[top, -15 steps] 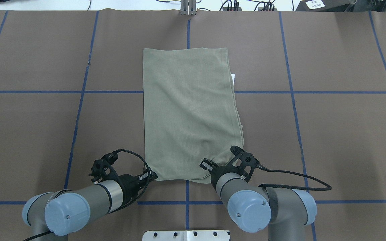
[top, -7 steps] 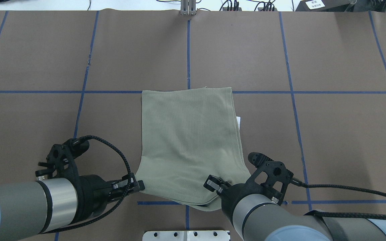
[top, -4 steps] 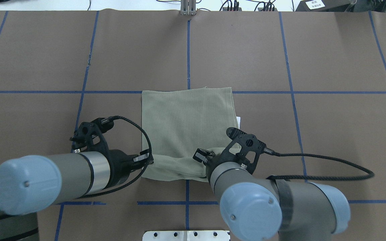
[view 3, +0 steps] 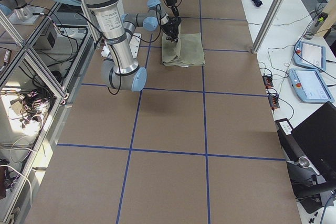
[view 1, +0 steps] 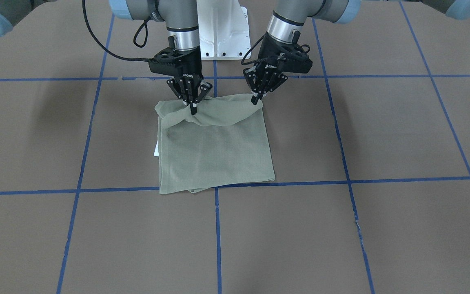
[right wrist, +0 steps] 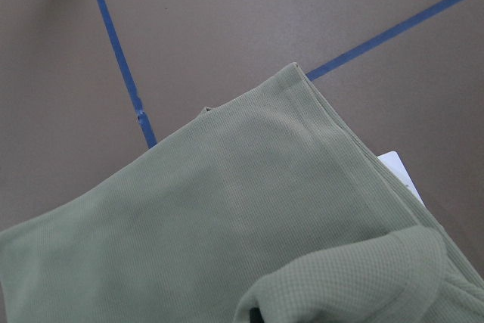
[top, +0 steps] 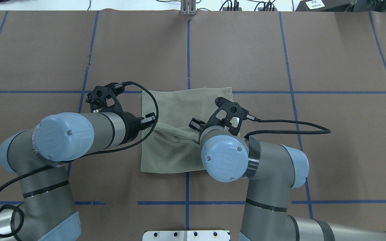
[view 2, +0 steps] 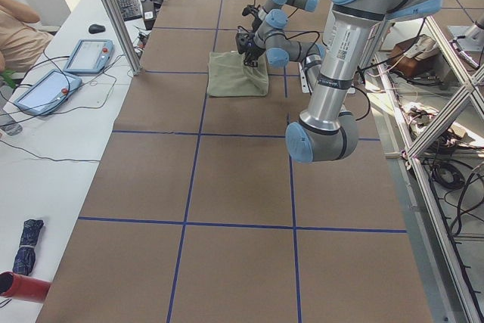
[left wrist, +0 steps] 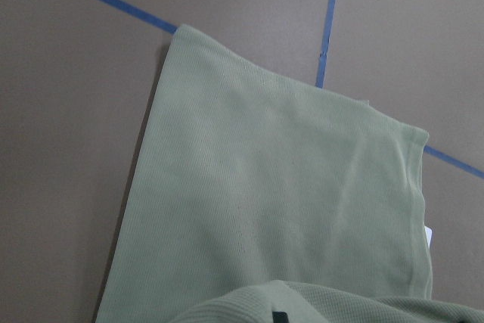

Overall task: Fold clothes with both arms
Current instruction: 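Lift the near edge with both grippers and fold it toward the far end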

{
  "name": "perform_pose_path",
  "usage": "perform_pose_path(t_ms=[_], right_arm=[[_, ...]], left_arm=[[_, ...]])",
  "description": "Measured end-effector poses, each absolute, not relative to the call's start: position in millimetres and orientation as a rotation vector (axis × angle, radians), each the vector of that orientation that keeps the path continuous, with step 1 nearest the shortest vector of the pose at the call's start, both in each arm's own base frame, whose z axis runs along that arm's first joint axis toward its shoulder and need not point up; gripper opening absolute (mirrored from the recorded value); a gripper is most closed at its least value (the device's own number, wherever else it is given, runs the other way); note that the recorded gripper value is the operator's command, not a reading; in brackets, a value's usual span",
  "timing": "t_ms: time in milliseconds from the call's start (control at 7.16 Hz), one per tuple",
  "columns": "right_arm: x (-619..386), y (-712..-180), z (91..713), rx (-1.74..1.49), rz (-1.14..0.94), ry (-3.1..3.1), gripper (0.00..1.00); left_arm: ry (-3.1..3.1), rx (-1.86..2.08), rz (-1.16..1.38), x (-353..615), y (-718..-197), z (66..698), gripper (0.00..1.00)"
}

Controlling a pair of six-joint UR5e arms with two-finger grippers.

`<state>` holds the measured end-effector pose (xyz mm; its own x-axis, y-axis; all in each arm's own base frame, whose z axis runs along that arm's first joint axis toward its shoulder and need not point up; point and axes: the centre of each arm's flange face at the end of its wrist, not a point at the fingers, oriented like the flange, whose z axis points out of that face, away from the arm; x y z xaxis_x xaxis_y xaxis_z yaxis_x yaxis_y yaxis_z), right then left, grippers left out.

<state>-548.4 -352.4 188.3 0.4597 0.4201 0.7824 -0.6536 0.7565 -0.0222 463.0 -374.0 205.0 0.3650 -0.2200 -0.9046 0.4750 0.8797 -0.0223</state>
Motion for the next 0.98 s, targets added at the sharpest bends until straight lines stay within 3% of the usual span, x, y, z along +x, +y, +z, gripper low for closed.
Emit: perform_pose_path(t_ms=[698,838,978], right_arm=[[-598,-445,224,0.309,0.735,-0.793,0.00],[-598,-453,228,0.309,0.735,-0.790,0.69],[-597,-457,230,0.312,0.727,-0.785,1.00]], left_arm=[[1.030,0.326,-0.474,514,-455,256,0.00],[1.018,0.331,-0.471,518,-461,261,0.04],[1.011,0.332,-0.468,522,-465,263,0.99]])
